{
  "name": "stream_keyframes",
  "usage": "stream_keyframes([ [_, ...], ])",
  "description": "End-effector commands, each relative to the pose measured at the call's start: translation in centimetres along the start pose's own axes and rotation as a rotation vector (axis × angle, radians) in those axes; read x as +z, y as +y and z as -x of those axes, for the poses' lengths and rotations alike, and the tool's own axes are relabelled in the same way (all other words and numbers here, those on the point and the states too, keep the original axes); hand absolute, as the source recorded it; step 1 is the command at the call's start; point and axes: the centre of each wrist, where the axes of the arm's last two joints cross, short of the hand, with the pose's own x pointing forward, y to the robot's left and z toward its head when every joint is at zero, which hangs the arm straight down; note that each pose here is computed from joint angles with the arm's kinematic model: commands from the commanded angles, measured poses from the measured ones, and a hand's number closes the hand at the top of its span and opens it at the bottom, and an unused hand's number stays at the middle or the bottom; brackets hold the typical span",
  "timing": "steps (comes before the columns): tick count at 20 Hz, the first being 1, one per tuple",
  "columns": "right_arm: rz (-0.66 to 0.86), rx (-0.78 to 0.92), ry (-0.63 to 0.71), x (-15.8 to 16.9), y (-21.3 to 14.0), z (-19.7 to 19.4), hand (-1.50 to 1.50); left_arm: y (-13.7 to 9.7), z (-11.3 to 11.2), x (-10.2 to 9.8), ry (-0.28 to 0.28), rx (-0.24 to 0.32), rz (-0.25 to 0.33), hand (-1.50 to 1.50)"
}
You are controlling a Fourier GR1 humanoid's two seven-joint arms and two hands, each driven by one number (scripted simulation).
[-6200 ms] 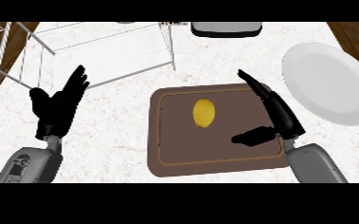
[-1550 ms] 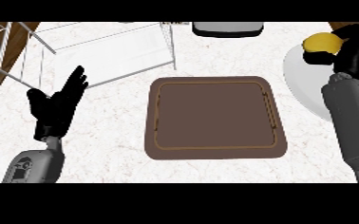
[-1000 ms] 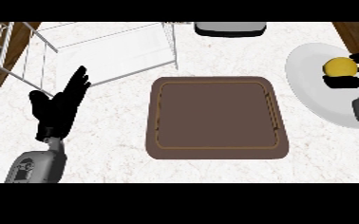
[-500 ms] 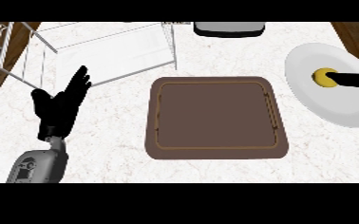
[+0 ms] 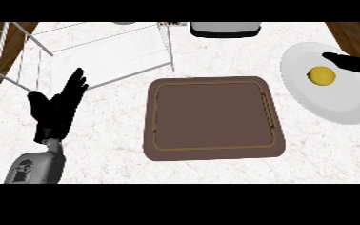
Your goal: Pick the lemon from the tray and place it in the plate
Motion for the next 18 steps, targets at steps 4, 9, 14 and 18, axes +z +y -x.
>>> stream_keyframes([
  [4, -0.085, -0.237, 0.09, -0.4, -4.4, 1.0, -1.5, -0.9, 1.4, -0.6, -0.001, 0.004, 0.004, 0.0],
  [9, -0.079, -0.2, 0.056, 1.6, -6.3, 1.9, -1.5, 0.1, -0.2, -0.3, 0.0, 0.001, 0.018, 0.0],
  [14, -0.067, -0.194, 0.055, 2.7, -9.5, 5.4, -1.5, -0.6, 0.3, 0.1, -0.006, -0.004, 0.006, 0.0],
  [18, -0.037, -0.161, 0.052, 3.1, -11.4, 5.5, -1.5, -1.8, -1.2, 0.9, -0.006, -0.008, 0.0, 0.0],
])
